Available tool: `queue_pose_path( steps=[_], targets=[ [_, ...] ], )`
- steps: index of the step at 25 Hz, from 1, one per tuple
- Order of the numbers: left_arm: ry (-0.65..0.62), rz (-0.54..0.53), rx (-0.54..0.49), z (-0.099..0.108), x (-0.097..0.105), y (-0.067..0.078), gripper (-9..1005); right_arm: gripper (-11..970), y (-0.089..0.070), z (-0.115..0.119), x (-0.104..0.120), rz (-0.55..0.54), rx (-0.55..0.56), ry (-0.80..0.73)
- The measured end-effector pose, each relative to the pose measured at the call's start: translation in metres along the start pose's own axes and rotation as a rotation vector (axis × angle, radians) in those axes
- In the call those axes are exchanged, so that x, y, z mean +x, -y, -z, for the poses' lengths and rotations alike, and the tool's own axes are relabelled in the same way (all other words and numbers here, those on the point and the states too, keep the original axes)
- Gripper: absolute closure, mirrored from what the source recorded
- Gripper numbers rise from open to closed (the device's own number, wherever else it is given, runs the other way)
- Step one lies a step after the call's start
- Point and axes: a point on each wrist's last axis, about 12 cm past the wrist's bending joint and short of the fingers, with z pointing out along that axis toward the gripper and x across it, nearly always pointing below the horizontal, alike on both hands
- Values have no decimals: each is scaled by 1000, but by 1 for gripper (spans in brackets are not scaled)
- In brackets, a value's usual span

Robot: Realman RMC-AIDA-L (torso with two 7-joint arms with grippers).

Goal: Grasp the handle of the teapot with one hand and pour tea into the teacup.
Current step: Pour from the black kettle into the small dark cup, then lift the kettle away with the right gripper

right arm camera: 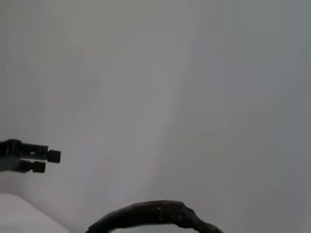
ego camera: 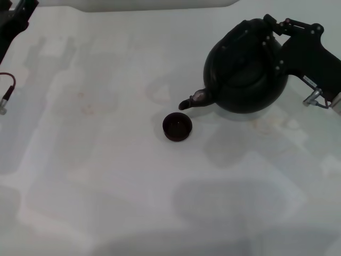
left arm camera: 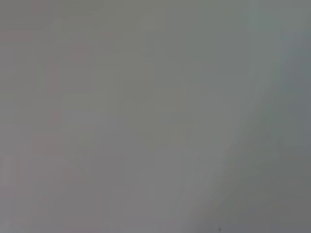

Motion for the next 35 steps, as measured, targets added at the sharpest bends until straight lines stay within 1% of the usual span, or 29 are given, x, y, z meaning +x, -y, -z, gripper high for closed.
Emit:
queue_pose_path(
  steps=[4, 9, 14, 26, 32, 35],
  targets=[
    [-2, 0, 1, 0, 0, 0, 189, 800, -1, -1, 0, 81, -3, 2],
    [-4, 2, 2, 0, 1, 0, 190, 808, -2, -3, -2, 111, -9, 12],
    [-4, 2, 3, 0, 1, 1, 190, 820, -3, -4, -2, 167, -15, 13],
    [-5, 2, 0, 1, 1, 0, 190, 832, -4, -3, -1, 243, -18, 3],
    [-6, 3, -3, 3, 2, -1, 191, 834, -7, -5, 0, 333, -34, 2],
    [-7, 4, -5, 3, 2, -1, 192, 835, -8, -5, 0, 358, -37, 3]
  ],
)
